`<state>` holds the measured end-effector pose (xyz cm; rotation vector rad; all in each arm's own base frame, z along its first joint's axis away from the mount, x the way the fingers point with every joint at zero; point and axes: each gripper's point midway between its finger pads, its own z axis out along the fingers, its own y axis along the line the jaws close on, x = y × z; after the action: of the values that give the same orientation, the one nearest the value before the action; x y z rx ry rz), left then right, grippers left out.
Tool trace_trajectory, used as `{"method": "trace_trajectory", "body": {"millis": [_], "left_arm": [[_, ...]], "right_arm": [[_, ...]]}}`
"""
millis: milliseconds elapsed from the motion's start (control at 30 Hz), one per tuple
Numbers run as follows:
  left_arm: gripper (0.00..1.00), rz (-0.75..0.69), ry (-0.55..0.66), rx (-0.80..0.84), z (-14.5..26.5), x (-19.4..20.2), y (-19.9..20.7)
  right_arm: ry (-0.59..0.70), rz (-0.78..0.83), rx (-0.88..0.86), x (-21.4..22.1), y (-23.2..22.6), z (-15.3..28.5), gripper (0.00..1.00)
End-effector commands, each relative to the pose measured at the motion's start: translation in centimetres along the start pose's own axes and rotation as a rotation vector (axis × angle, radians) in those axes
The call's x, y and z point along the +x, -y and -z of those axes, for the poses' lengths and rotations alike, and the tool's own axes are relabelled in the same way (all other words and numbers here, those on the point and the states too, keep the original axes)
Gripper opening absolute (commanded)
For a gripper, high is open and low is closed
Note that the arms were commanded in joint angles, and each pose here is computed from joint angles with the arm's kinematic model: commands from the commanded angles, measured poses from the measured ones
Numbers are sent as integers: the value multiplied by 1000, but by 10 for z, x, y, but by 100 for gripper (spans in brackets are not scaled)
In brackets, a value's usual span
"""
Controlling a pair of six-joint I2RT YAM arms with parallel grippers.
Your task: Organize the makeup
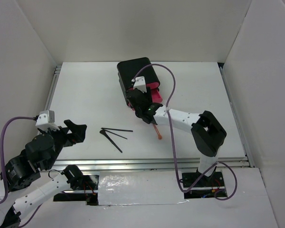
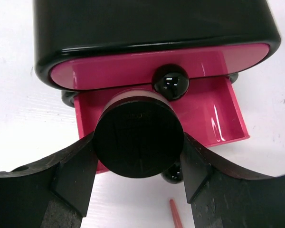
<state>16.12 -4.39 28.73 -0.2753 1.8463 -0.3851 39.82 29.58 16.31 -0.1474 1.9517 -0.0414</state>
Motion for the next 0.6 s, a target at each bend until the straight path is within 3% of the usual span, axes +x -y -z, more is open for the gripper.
{"method": "trace_trajectory", "body": {"millis": [0,133,400,500,567], "left_arm": [[99,7,24,8,-1,-6,4],[99,7,24,8,-2,-6,4],[99,2,19,6,-3,-5,4],[100,4,20,3,-2,-6,4],[99,5,22,6,-2,-6,4]], "right_arm": [[62,-71,7,-16,1,-12,41],[41,-65,2,-8,1,-14,41],[15,-82,-26,-9,2,-5,52],[-2,-88,-27,-6,4,0,60],[-2,-102,-29,-8,8,5,75]]}}
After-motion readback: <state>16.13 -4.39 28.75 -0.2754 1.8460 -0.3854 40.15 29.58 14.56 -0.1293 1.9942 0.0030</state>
